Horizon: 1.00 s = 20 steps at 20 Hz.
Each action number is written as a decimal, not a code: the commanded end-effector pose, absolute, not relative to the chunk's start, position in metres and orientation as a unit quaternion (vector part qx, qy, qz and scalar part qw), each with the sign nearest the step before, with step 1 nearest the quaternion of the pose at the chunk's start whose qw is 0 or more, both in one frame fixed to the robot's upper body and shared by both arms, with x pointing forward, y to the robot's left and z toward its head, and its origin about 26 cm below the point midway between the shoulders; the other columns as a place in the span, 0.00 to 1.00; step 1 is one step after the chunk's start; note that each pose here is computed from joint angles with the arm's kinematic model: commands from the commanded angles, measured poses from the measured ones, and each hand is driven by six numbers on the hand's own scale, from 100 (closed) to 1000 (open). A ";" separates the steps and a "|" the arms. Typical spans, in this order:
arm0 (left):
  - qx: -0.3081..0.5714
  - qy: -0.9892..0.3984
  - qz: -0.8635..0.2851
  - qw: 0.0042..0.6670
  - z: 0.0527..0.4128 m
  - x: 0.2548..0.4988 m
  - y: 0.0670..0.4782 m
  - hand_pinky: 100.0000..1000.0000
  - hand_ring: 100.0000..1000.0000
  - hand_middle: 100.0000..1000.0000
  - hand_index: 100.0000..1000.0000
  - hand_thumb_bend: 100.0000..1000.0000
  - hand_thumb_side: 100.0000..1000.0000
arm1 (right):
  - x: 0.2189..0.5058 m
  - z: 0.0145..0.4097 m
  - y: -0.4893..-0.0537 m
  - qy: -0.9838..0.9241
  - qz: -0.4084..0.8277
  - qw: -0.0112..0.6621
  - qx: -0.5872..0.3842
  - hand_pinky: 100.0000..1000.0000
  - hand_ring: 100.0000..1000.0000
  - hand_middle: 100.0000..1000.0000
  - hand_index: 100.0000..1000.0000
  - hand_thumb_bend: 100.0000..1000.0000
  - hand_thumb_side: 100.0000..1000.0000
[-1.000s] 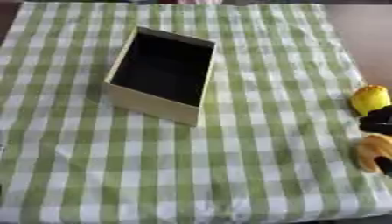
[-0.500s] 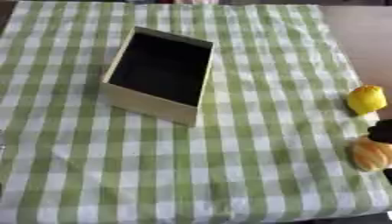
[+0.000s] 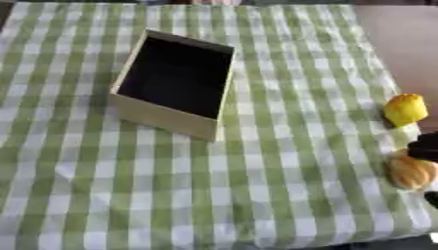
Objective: Pick up objects on the table and place them in the box.
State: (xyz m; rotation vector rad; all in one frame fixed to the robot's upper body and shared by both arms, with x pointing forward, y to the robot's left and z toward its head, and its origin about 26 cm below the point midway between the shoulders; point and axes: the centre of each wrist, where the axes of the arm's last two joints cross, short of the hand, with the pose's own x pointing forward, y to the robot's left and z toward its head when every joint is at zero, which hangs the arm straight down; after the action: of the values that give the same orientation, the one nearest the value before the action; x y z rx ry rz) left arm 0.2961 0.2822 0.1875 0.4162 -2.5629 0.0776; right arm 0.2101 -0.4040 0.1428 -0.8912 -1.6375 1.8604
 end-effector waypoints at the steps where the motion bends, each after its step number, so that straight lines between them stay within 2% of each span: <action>1: 0.154 -0.953 0.021 0.260 0.194 0.294 0.282 0.61 0.74 0.71 0.81 0.20 0.57 | 0.211 0.149 -0.401 -0.598 0.686 0.257 -0.327 0.86 0.87 0.83 0.92 0.26 0.02; 5: 0.151 -0.954 0.020 0.260 0.194 0.294 0.281 0.61 0.74 0.71 0.81 0.20 0.57 | 0.213 0.151 -0.400 -0.585 0.689 0.271 -0.331 0.86 0.87 0.83 0.92 0.36 0.02; 11: 0.147 -0.953 0.018 0.263 0.194 0.295 0.280 0.61 0.74 0.71 0.81 0.19 0.57 | 0.216 0.155 -0.399 -0.578 0.677 0.286 -0.355 0.86 0.86 0.83 0.92 0.33 0.02; 20: 0.143 -0.954 0.015 0.263 0.194 0.295 0.279 0.61 0.74 0.71 0.81 0.19 0.58 | 0.220 0.162 -0.400 -0.571 0.667 0.298 -0.374 0.85 0.86 0.83 0.92 0.33 0.05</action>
State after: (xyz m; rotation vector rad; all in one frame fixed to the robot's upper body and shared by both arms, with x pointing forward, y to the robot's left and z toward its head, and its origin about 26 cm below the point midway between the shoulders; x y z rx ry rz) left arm 0.2964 0.2801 0.1873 0.3968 -2.5515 0.0538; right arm 0.2184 -0.3992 0.1500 -0.9628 -1.5150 1.7563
